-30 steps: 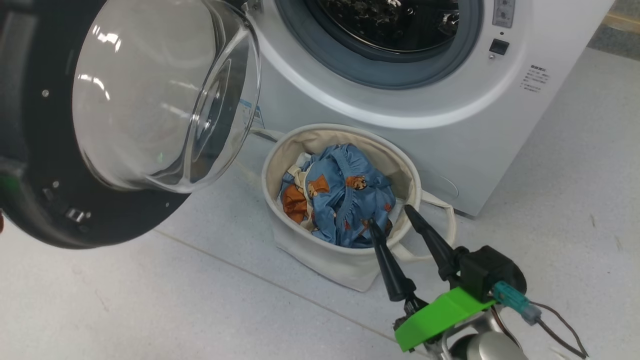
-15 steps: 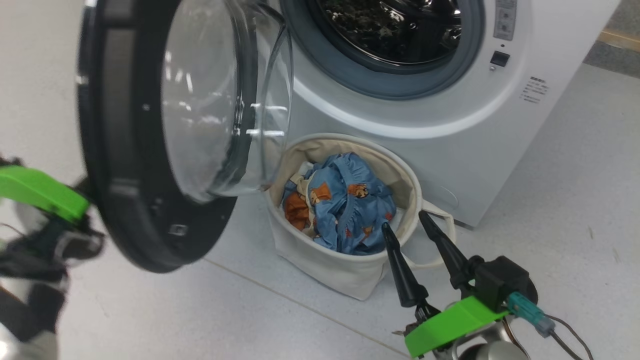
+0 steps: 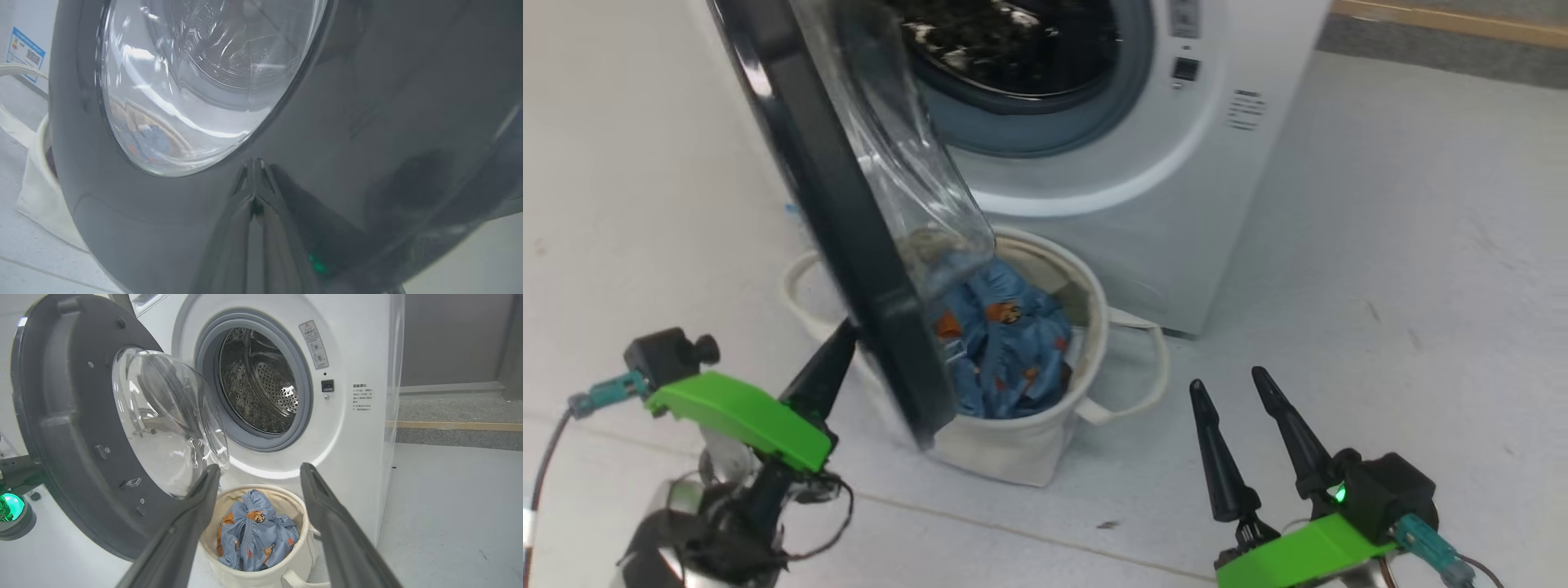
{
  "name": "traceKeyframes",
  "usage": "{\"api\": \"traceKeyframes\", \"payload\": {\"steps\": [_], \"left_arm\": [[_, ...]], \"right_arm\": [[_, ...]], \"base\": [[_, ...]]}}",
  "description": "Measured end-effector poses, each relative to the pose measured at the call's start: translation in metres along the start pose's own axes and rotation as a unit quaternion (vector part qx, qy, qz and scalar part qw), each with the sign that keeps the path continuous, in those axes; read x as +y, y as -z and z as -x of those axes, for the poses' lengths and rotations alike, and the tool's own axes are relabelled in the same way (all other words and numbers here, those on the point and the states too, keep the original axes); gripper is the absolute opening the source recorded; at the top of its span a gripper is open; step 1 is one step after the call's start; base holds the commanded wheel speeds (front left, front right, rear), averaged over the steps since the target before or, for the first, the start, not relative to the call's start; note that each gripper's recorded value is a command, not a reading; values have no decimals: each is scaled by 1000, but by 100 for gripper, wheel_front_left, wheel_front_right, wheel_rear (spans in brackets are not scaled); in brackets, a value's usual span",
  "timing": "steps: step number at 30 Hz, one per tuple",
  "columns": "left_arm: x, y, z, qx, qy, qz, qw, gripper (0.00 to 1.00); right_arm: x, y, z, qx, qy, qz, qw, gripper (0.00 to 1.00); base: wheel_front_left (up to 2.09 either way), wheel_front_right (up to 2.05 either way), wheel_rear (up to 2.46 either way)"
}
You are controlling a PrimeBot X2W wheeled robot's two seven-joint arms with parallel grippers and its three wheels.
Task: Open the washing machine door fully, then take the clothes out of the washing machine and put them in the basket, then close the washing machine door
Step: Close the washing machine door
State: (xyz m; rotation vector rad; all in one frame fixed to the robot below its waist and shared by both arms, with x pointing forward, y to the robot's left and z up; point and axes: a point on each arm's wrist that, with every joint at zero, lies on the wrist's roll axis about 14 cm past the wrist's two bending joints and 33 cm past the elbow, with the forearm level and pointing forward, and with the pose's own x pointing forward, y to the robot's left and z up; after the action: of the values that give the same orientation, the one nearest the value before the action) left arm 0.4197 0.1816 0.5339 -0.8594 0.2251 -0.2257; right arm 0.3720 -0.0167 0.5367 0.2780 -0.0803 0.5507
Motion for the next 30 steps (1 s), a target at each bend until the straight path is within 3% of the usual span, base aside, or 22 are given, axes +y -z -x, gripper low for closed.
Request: {"api": "traceKeyframes", "payload": {"steps": [9,14,18,25,26,27,30], "left_arm": [[-59,42,-49,2,82,-30,996,0],[-79,51,-79,-12,100,4,995,0],[-99,57,-96,-13,126,3,992,0],[-89,51,-90,-30,112,-16,993,0],[-87,50,-88,-30,110,-19,993,88],[-84,52,-86,-26,108,-30,993,100],[-78,53,-78,-27,105,-90,990,100]], "right_arm": [[-35,-16,38,-26,80,10,996,100],[-53,-19,58,-30,123,15,992,100],[-61,-21,68,-32,144,20,989,100],[-55,-19,63,-30,130,18,991,100],[-54,-19,61,-30,126,17,991,100],[-52,-18,59,-29,122,16,992,100],[-46,-18,54,-29,110,15,993,100]], "base": [[0,0,0],[0,0,0],[0,0,0],[0,0,0],[0,0,0],[0,0,0],[0,0,0]]}}
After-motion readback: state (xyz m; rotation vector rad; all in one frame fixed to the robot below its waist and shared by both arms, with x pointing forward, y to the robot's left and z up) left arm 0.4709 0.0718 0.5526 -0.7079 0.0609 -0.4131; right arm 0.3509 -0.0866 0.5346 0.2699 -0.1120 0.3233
